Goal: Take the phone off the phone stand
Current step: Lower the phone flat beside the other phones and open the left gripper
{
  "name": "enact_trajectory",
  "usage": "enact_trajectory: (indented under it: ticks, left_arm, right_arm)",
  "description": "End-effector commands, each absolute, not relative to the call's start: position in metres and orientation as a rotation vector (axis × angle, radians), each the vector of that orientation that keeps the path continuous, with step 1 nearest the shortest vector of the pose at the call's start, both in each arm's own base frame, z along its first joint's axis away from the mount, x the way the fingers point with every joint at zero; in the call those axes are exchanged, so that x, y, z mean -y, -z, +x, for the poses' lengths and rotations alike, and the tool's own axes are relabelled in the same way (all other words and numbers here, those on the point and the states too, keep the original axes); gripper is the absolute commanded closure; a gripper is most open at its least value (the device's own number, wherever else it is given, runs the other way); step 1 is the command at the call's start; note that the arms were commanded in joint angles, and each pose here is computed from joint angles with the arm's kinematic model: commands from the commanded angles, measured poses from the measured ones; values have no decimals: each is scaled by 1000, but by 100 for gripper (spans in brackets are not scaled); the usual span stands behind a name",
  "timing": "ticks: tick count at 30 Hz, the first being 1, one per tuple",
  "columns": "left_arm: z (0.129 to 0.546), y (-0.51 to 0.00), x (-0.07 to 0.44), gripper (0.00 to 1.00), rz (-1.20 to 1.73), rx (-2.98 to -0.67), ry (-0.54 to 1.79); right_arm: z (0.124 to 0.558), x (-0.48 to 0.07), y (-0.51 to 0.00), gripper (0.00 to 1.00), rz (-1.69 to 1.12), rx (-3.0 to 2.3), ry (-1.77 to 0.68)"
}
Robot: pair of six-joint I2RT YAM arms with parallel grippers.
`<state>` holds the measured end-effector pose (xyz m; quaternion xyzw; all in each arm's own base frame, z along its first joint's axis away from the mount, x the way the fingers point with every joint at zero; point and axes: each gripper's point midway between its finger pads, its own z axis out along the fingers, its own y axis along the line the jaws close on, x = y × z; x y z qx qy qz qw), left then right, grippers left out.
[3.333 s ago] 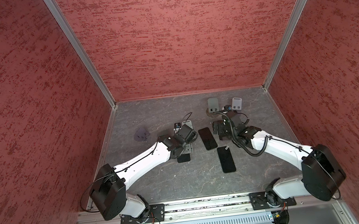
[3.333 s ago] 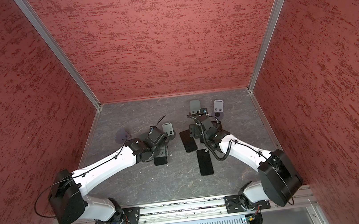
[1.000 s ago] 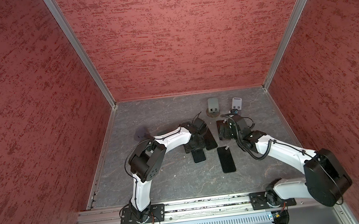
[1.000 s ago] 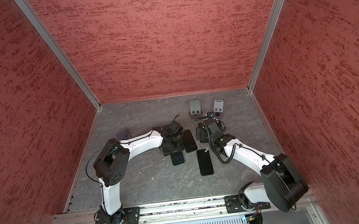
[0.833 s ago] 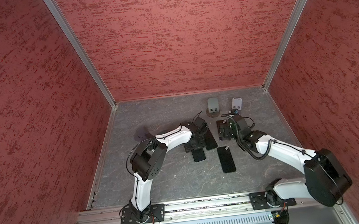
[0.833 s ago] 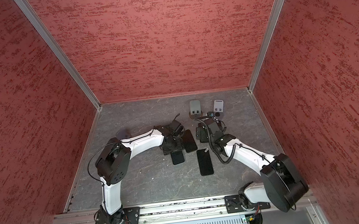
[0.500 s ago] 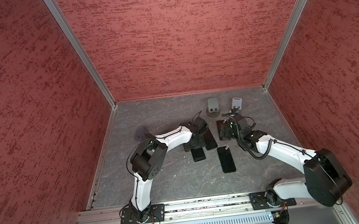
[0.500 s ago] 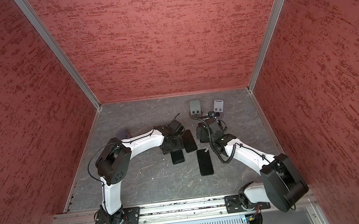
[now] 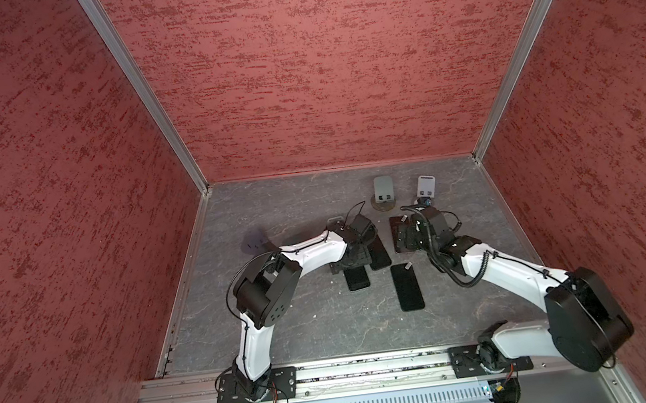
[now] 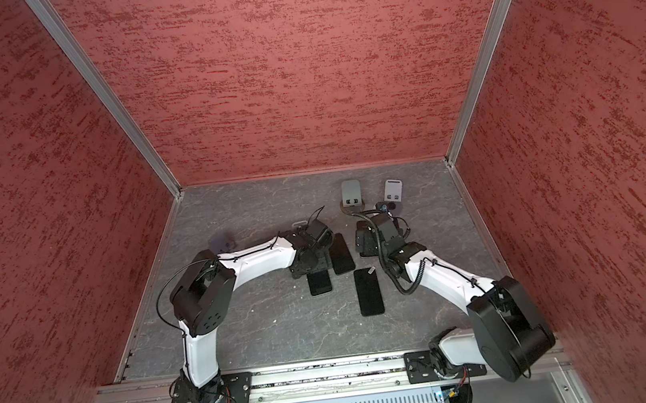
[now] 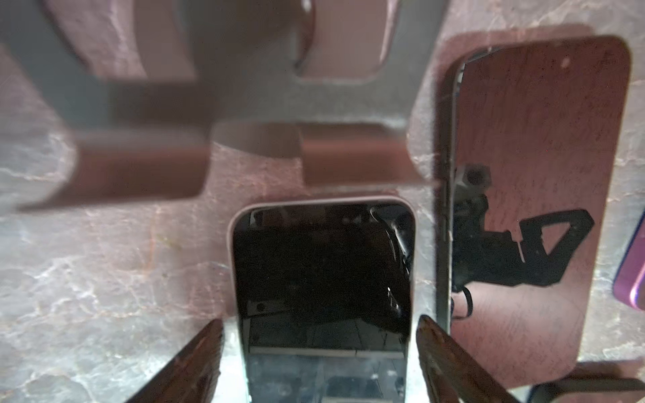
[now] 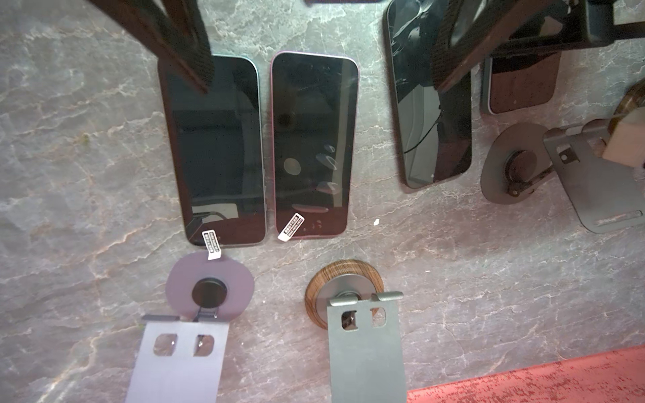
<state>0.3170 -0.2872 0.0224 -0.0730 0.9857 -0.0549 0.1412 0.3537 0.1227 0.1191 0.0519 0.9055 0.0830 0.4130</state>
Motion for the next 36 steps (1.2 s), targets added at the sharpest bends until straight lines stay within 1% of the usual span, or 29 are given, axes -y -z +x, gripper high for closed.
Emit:
enact_trajectory:
  ticks: [1, 7, 10, 19, 24, 27, 29, 32, 36]
  left_arm:
    - [302, 2, 271, 7, -190, -2876, 45]
    - [305, -20, 285, 0, -97, -2775, 129]
    - [304, -28, 295, 0, -18, -2728, 193]
    - [294, -58, 317, 0, 216, -2578, 264]
    - [290, -84, 317, 0, 265, -2456, 335]
    - [287, -104, 308, 0, 288, -2360, 364]
    - [286, -117, 296, 0, 296, -2295, 337]
    - [284, -139, 272, 0, 293, -2198, 289]
    - [281, -172, 226, 0, 210, -2069, 206]
  right_arm:
    - [356, -120, -130, 1, 138, -2234, -230]
    - [357, -119, -136, 1, 145, -2226, -236]
    - [358, -119, -139, 1, 148, -2222, -238]
    - [362, -111, -147, 1, 168, -2210, -179]
    - [365, -103, -151, 1, 195, -2191, -166]
    - [368, -91, -153, 1, 219, -2185, -127]
    - [369, -78, -153, 1, 251, -2184, -59]
    - [371, -56, -155, 1, 303, -2173, 35]
    - [372, -35, -155, 1, 356, -2164, 83]
